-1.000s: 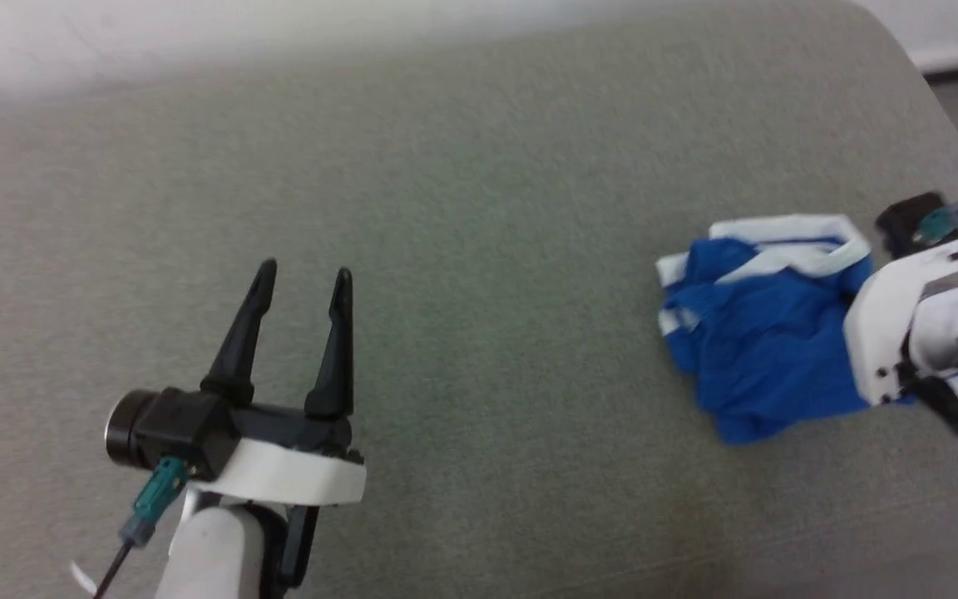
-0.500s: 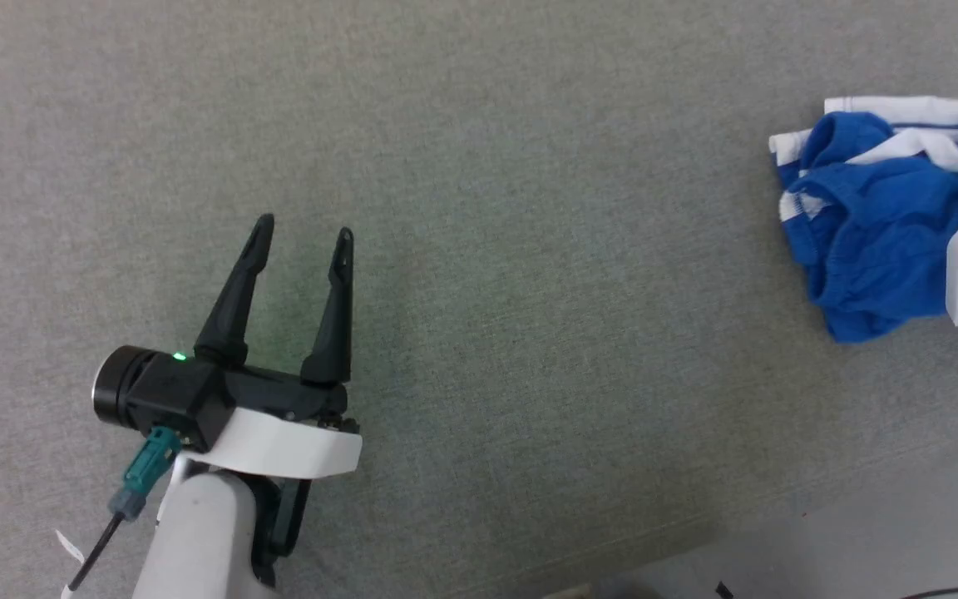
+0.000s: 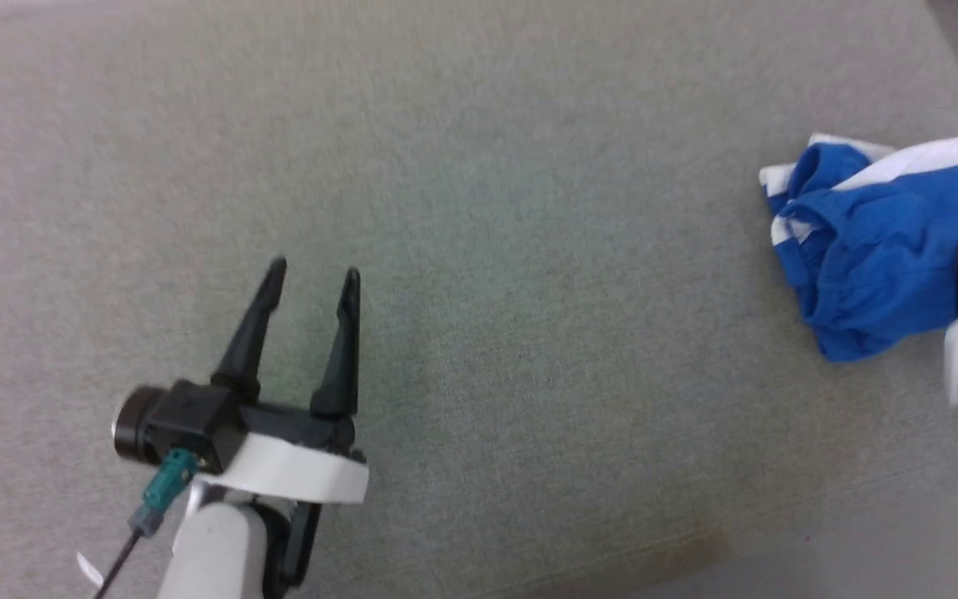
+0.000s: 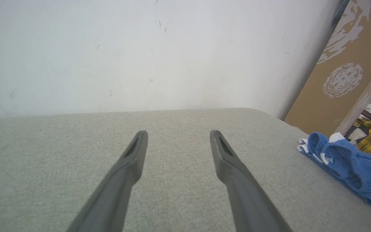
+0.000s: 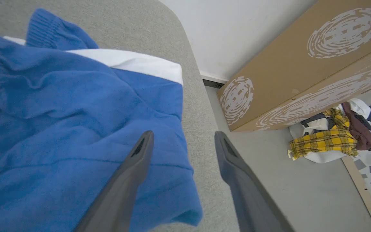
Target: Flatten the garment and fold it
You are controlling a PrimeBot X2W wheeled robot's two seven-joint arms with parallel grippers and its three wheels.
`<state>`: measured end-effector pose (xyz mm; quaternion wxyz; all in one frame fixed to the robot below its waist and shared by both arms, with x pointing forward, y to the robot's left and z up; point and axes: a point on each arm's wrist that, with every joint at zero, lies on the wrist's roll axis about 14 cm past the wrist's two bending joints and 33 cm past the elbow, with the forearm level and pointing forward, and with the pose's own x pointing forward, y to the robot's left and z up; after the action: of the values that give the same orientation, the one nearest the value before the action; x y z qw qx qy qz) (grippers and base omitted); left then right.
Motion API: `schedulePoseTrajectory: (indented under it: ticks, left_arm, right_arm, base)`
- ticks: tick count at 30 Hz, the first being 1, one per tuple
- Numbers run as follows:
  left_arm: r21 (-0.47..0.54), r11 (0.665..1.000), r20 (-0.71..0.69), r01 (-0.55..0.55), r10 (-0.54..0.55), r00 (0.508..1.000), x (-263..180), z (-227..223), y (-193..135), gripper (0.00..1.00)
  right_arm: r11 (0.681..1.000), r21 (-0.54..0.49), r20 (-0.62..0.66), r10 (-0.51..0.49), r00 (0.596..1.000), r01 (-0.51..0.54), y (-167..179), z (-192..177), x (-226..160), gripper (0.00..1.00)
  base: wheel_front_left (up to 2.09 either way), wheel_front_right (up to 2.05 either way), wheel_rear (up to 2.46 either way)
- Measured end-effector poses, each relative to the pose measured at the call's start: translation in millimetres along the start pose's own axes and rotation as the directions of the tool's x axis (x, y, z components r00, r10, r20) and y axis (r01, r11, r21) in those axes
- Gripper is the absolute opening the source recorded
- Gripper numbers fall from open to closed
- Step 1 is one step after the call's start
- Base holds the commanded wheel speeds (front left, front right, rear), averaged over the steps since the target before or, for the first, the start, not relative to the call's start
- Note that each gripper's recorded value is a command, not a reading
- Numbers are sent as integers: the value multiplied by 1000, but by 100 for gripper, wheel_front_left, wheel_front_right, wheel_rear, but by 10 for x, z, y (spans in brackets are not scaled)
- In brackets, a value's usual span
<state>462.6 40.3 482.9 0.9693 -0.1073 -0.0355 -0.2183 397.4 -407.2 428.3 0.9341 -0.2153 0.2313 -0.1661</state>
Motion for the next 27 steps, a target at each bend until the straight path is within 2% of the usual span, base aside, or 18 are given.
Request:
schedulePoseTrajectory:
  ticks: [8, 15, 19, 22, 27]
  left_arm:
    - [25, 998, 38, -52, 51, 998, -285, 302, -16, 100]
    - [51, 985, 61, -165, 162, 985, -633, 479, 194, 100]
    - [68, 969, 74, -236, 231, 970, -842, 561, 358, 100]
    - [79, 953, 82, -292, 286, 955, -1017, 608, 484, 100]
    - [99, 923, 113, -371, 360, 926, -1256, 732, 667, 100]
  right_arm:
    - [991, 131, 91, 6, 996, -18, 278, -123, -511, 100]
    - [961, 232, 246, 92, 965, -151, 827, 276, -712, 100]
    - [929, 269, 361, 149, 921, -256, 1129, 645, -814, 100]
    - [898, 276, 447, 197, 872, -344, 1341, 931, -931, 100]
    - [823, 298, 573, 252, 780, -485, 1617, 1340, -1211, 100]
  base:
    - [0, 0, 0]
    - [0, 0, 0]
    - [0, 0, 0]
    - [0, 0, 0]
    - [0, 0, 0]
